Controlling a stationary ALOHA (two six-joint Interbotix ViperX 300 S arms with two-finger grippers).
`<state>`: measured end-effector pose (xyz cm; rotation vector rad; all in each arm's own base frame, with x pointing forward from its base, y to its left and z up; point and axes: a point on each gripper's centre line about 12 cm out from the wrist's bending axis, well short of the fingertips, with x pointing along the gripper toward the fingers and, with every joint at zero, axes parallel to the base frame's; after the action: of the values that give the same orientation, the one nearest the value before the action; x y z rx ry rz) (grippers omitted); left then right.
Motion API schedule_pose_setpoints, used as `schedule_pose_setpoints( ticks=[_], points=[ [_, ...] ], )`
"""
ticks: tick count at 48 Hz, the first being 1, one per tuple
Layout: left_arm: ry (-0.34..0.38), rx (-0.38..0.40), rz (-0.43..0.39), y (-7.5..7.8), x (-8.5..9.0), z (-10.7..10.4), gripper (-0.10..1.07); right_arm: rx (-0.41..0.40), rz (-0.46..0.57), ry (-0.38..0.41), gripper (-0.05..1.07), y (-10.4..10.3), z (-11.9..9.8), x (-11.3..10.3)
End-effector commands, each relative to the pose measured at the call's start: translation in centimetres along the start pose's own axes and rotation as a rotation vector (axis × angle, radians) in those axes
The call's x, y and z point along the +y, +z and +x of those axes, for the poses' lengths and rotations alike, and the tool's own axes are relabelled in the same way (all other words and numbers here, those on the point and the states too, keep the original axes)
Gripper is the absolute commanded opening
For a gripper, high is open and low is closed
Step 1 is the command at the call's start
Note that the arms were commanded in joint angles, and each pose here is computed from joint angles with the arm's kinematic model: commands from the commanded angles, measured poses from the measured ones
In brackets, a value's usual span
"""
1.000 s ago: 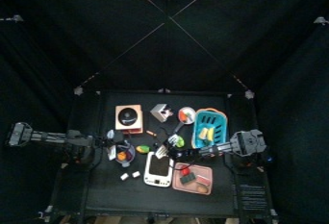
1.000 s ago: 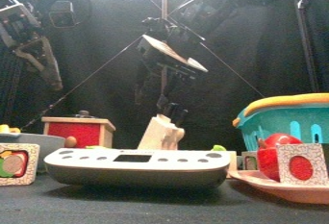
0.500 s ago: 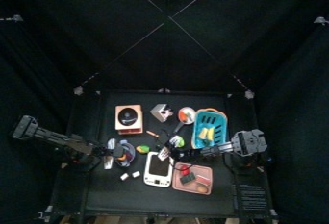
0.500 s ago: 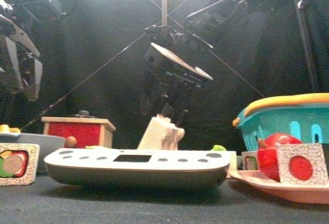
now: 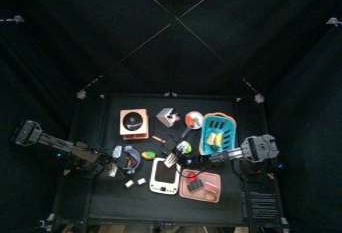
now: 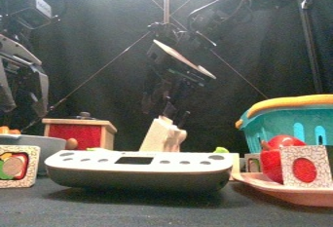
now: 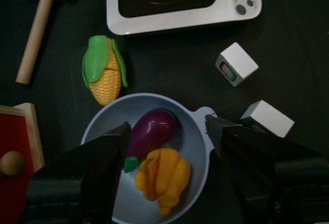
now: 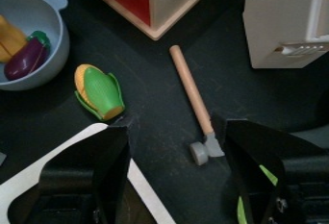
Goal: Grab eggplant
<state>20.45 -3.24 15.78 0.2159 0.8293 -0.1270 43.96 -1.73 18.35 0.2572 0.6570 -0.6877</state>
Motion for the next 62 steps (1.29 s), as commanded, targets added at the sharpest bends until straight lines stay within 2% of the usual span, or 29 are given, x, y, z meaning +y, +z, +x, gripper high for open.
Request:
schedule_pose_setpoints(
  ticks=[1, 12, 26, 62],
  points=[
    [0.010, 0.004, 0.004, 0.4, 0.3, 0.5, 0.96, -0.041, 0.035, 0.029, 0.94, 1.9, -1.7, -0.1],
    [0.039, 0.069, 0.013, -0.5, 1.1, 1.6, 0.96, -0.040, 0.034, 0.025, 0.94, 1.9, -1.5, -0.1],
    [0.067, 0.102, -0.008, -1.0, 2.1, 2.2, 0.96, -0.041, 0.032, 0.030, 0.94, 1.9, -1.3, -0.1],
    [0.048, 0.232, -0.001, -2.6, 1.9, 4.7, 0.96, -0.036, 0.031, 0.026, 0.94, 1.8, -1.1, -0.1]
  ],
)
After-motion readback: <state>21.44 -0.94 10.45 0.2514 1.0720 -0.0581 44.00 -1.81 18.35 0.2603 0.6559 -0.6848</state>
